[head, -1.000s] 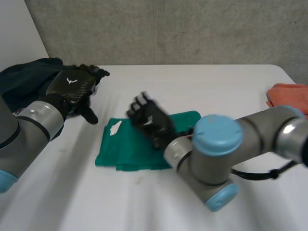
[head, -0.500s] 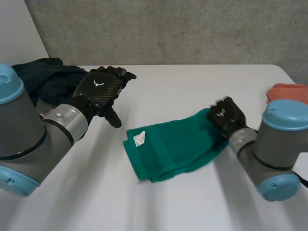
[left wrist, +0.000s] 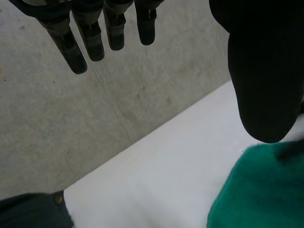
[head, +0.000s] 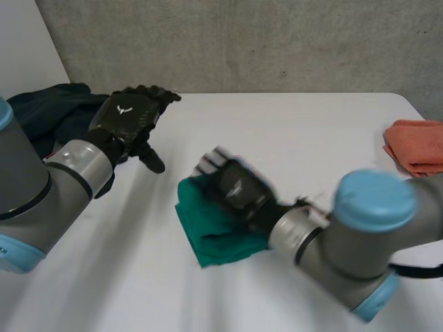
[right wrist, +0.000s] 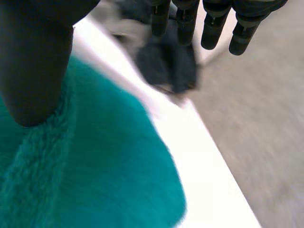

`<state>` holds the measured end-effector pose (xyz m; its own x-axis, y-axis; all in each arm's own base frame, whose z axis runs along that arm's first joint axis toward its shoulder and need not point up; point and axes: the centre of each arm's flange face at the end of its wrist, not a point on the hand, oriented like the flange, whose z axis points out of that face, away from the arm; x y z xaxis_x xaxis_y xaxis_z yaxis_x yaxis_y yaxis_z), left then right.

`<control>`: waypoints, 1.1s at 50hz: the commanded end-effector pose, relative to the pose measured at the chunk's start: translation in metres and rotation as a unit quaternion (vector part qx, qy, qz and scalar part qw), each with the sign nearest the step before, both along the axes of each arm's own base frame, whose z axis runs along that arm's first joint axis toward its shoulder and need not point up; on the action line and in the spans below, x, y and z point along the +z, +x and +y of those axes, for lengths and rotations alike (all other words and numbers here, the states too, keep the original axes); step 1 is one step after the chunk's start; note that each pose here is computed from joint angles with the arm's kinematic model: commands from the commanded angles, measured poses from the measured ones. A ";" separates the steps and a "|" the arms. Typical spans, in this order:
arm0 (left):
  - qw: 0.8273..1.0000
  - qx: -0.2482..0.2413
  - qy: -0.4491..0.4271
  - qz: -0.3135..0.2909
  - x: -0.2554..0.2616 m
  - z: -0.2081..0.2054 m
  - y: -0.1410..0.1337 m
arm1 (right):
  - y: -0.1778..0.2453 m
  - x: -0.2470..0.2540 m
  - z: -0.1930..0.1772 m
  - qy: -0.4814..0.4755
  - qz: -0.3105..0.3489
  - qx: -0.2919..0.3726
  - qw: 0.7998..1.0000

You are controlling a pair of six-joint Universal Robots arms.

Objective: Fold the laundry.

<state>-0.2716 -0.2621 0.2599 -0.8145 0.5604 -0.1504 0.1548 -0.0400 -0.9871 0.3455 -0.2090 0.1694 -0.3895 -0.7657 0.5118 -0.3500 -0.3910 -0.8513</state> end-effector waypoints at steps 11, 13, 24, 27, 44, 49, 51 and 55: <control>0.993 0.030 0.118 0.003 -0.080 0.031 -0.079 | -0.030 0.009 -0.068 0.288 -0.070 -0.157 0.942; 0.991 0.039 0.129 -0.016 -0.094 0.038 -0.081 | -0.029 0.003 -0.072 0.295 -0.058 -0.159 0.940; 0.975 0.059 0.190 -0.101 -0.136 0.062 -0.067 | -0.032 -0.044 -0.078 0.269 0.043 -0.175 0.946; 0.975 0.053 0.181 -0.119 -0.134 0.063 -0.066 | -0.032 -0.040 -0.076 0.220 0.077 -0.187 0.954; 0.998 -0.056 0.002 -0.005 0.004 0.020 -0.066 | -0.014 -0.004 0.010 0.084 0.037 -0.120 0.989; 0.981 -0.195 0.005 0.007 0.017 0.032 -0.078 | -0.016 -0.036 0.036 0.090 0.057 -0.094 0.990; 0.973 -0.229 0.016 0.006 0.017 0.037 -0.078 | -0.016 -0.046 0.038 0.090 0.063 -0.088 0.990; 0.961 -0.275 0.040 0.004 0.013 0.039 -0.077 | -0.013 -0.061 0.035 0.078 0.063 -0.084 0.991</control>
